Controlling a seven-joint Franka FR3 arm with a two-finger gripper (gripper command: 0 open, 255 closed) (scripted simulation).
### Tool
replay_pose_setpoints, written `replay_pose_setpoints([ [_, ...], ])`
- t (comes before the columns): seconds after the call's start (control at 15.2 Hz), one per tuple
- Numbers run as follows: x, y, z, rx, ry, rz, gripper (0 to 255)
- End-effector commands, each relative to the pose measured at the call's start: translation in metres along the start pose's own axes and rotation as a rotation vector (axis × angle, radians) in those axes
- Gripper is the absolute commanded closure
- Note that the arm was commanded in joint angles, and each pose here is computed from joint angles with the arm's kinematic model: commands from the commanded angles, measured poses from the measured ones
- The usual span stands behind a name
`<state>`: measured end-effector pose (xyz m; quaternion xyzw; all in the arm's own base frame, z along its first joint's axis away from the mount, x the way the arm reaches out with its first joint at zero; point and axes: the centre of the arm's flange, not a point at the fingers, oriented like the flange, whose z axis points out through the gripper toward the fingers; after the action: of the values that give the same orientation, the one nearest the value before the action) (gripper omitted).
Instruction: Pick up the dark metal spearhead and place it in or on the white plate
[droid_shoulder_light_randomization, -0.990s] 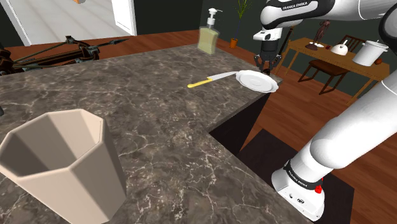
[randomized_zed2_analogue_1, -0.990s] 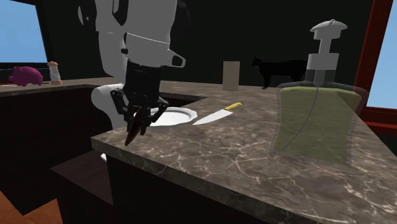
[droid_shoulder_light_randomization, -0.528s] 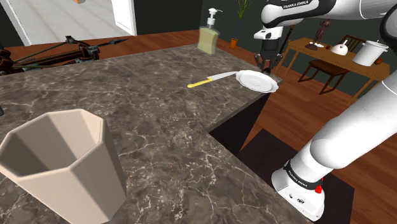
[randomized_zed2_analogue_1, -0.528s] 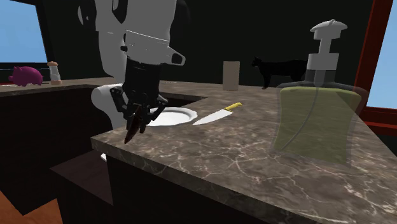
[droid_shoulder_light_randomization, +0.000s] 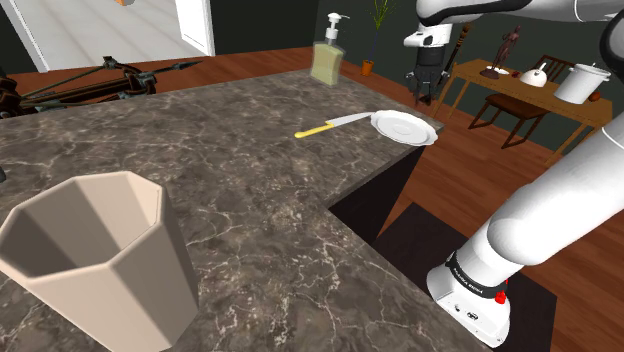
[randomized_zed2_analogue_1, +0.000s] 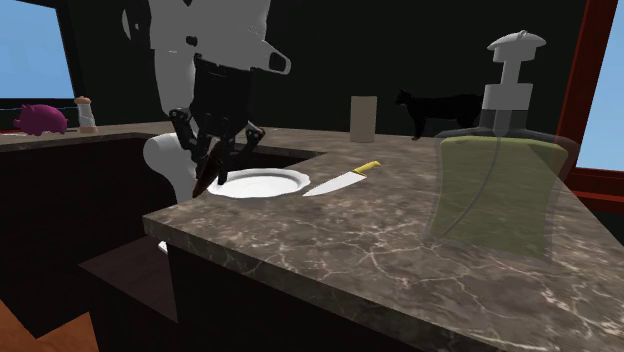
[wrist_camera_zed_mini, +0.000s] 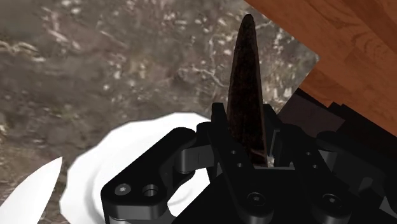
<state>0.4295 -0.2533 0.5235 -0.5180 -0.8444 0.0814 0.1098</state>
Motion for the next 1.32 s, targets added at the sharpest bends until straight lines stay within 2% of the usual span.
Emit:
replay_pose_setpoints([
  [0.0, 0.001, -0.003, -0.010, 0.000, 0.000, 0.000, 255],
  [0.4, 0.004, -0.010, -0.037, 0.000, 0.000, 0.000, 255],
  [0.99, 0.120, 0.039, -0.038, 0.000, 0.000, 0.000, 255],
  [1.25, 0.118, 0.044, -0.018, 0.000, 0.000, 0.000, 255],
])
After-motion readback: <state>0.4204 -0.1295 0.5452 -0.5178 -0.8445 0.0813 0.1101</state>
